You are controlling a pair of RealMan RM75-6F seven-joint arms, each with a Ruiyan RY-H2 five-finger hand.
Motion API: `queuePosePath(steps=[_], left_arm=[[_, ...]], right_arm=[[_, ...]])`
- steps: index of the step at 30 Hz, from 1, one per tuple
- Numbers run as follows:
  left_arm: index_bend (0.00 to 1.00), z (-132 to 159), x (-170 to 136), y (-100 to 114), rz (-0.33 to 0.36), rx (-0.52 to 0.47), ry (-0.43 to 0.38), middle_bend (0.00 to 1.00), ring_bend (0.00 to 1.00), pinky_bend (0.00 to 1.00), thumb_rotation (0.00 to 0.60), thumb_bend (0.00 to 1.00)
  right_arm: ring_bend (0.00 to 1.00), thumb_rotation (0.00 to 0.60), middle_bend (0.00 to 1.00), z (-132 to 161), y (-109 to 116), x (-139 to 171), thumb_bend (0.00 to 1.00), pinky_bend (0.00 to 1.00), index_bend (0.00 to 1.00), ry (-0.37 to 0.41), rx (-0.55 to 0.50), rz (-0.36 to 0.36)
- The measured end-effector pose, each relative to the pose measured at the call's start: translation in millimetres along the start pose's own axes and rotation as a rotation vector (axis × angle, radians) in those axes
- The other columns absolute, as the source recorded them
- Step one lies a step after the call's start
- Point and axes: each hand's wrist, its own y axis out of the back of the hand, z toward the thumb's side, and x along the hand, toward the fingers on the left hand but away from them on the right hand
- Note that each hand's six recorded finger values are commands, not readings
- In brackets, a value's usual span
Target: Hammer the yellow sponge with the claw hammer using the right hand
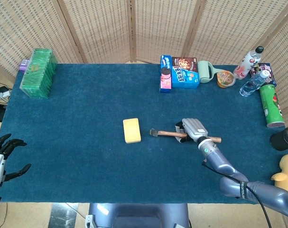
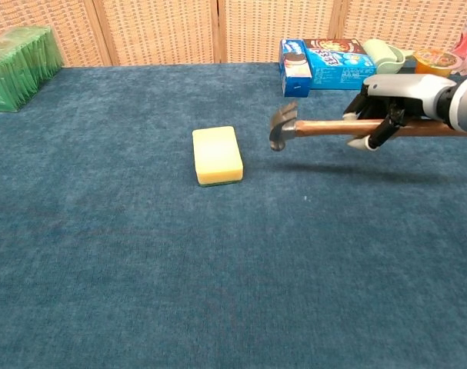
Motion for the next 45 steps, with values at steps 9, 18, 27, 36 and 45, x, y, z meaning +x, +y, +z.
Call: queuePosePath(steps=[9,18,27,36,45], left_arm=[[0.32,1,0,3,0.008,0.008,0.004,0.29,0.11,0.10,0.600,0.22],[0.32,3,1,4,0.016,0.005,0.000,0.29,0.11,0.10,0.600,0.22],[0.32,3,0,7,0.025,0.005,0.001,0.29,0.11,0.10,0.600,0.22],[0.32,2,-3,6,0.032,-0.003,0.004,0.29,0.11,0.10,0.600,0.22],[0.32,-5,-6,3,0.053,-0.001,0.022,0.29,0.11,0.10,0.600,0.22]], right_arm=[[0.46,0.600,0.43,-2,-10,-4,0.44,0.38,0.30,0.010,0.044,0.019],[0.25,0.600,0.23,1,-1,1,0.27,0.22,0.08,0.040,0.012,-0.030],[0.23,0.600,0.20,0,6,8,0.25,0.19,0.05,0.049,-0.007,-0.057],[0.37,0.600,0.38,-10,23,27,0.25,0.31,0.36,0.037,-0.093,-0.182],[0.48,0.600,0.50,-41,44,75,0.28,0.39,0.50,-0.003,-0.088,-0.424]])
